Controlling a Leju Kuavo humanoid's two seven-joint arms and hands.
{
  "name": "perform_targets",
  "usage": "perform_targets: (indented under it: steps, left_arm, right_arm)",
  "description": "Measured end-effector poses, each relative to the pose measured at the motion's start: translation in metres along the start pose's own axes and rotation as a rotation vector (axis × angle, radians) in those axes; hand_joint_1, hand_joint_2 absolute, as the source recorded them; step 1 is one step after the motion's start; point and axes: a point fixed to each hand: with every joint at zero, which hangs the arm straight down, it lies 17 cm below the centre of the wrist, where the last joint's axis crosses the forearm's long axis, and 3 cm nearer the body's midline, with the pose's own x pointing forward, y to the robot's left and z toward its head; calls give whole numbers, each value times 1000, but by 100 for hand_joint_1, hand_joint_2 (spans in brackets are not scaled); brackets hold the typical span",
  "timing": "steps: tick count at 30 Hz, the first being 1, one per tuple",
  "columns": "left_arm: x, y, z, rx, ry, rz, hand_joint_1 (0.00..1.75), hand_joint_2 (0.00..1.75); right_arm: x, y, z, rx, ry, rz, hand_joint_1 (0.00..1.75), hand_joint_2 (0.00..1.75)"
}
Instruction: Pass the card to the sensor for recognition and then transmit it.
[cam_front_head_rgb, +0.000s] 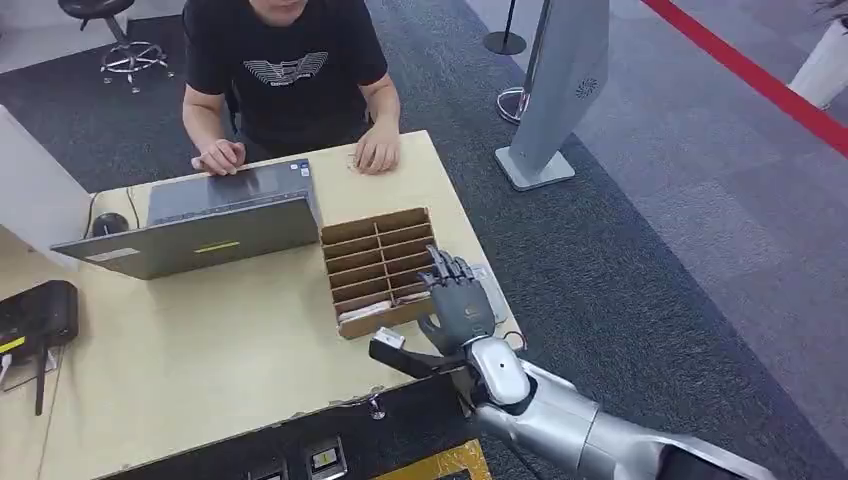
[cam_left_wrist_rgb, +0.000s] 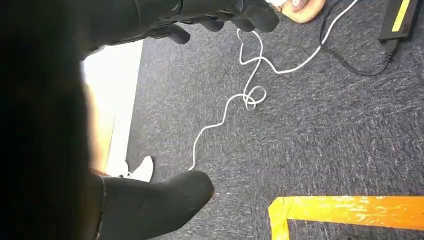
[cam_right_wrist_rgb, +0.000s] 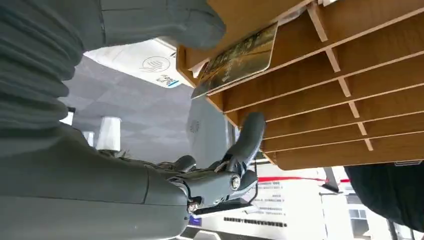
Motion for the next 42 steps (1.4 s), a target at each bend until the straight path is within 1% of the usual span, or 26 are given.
perform_targets:
  steps: [1,4,5,9,11,12,14,15,16,17,19,32,37,42]
  left_arm:
    - [0,0,0,0,0,0,0,175]
    - [0,0,0,0,0,0,0,175]
    - [0,0,0,0,0,0,0,175]
    - [0,0,0,0,0,0,0,175]
    - [0,0,0,0,-1,0,0,175]
    - [0,0,0,0,-1,-1,0,175]
    - [0,0,0,0,-1,-1,0,175]
    - [0,0,0,0,-1,-1,0,175]
    - [0,0,0,0,-1,-1,0,175]
    - [0,0,0,0,0,-1,0,175]
    - [0,0,0,0,0,-1,0,175]
    - [0,0,0,0,-1,-1,0,175]
    - [-1,0,0,1,3,-1,0,175]
    - [-3,1,-1,2,10,-1,0,175]
  right_arm:
    - [0,1,-1,1,0,2,96,175]
    - [-1,3,-2,10,0,4,91,175]
    - [-1,4,-3,11,1,4,98,175]
    - [-3,6,-6,15,5,8,101,175]
    - [-3,7,-6,17,6,10,131,175]
    - [-3,7,-6,17,7,11,141,175]
    - [-4,8,-7,19,10,11,154,175]
    - [-5,8,-6,20,11,12,157,175]
    - [-5,9,-6,22,12,11,155,175]
    - [-5,10,-6,23,14,9,166,175]
    - [-6,11,-6,25,16,8,175,175]
    - [-7,11,-7,17,19,6,175,175]
    - [-8,-2,-9,-46,22,19,175,175]
    - [-6,-35,-12,-153,17,31,175,175]
